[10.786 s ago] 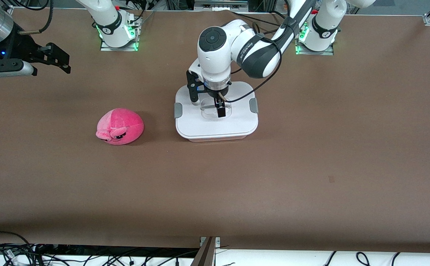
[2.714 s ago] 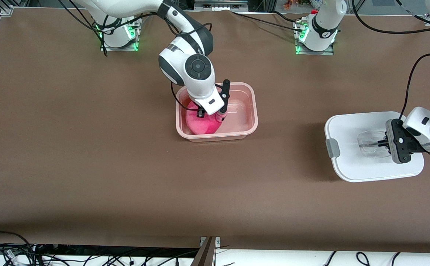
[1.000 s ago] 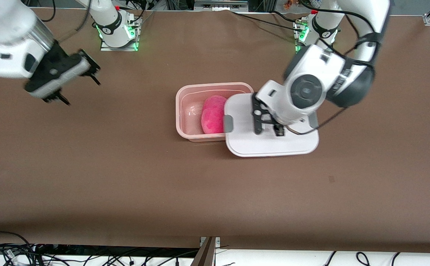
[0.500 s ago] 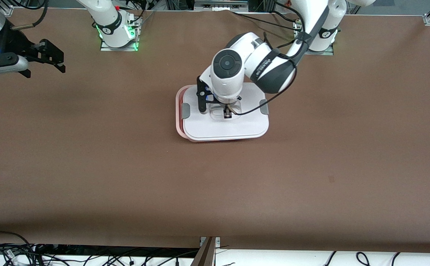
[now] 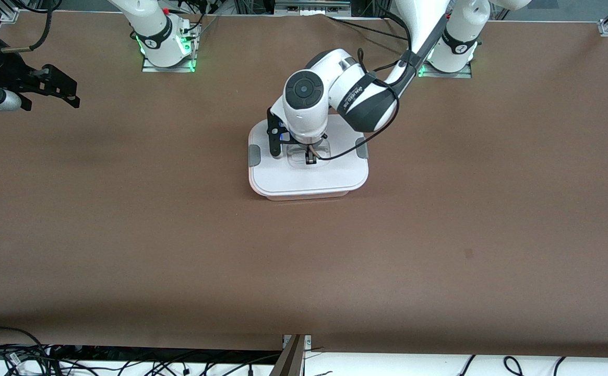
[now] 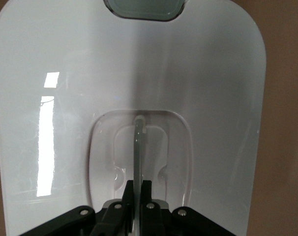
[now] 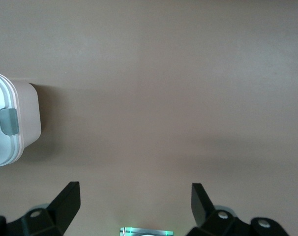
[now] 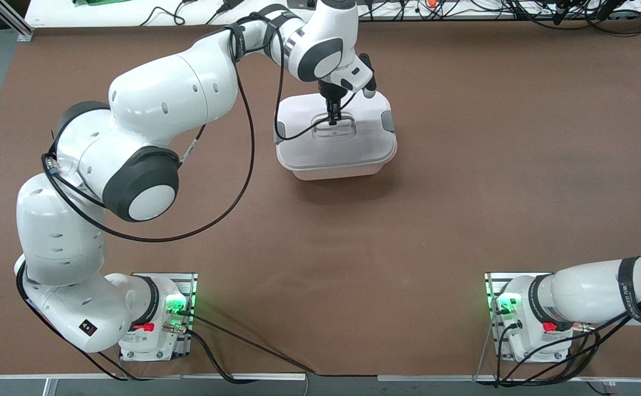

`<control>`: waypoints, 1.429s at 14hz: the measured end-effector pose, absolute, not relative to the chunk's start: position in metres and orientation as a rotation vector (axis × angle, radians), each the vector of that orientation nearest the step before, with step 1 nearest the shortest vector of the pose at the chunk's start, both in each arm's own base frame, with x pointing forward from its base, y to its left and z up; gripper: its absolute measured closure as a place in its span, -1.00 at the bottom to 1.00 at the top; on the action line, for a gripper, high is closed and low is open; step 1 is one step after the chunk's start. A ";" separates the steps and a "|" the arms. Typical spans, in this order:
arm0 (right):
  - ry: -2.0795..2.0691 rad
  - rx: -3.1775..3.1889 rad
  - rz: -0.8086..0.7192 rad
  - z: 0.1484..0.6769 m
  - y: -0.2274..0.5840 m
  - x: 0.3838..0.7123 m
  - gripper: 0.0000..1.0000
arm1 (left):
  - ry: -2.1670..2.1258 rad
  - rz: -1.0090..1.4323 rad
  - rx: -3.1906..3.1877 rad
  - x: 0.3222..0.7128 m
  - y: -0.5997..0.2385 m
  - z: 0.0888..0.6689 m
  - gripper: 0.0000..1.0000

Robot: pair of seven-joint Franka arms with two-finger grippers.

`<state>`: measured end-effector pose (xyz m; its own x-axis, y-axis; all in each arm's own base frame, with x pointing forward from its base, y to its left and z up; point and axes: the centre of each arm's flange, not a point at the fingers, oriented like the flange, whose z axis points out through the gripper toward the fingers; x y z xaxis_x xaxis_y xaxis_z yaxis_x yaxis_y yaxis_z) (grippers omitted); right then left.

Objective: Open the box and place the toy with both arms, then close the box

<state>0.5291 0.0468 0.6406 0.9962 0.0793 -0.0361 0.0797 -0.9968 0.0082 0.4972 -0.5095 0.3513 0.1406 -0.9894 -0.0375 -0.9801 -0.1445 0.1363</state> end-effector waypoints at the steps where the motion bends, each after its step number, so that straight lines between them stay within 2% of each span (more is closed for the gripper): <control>1: 0.130 3.119 -0.051 0.642 0.048 0.529 -1.00 | -1.989 -0.182 2.323 0.494 -0.512 0.351 0.86; 7: 0.134 3.125 -0.080 0.626 0.055 0.540 -1.00 | -1.976 -0.186 2.341 0.493 -0.515 0.348 0.86; 20: 0.147 3.127 -0.057 0.628 0.060 0.542 -1.00 | -1.992 -0.163 2.356 0.501 -0.516 0.344 0.86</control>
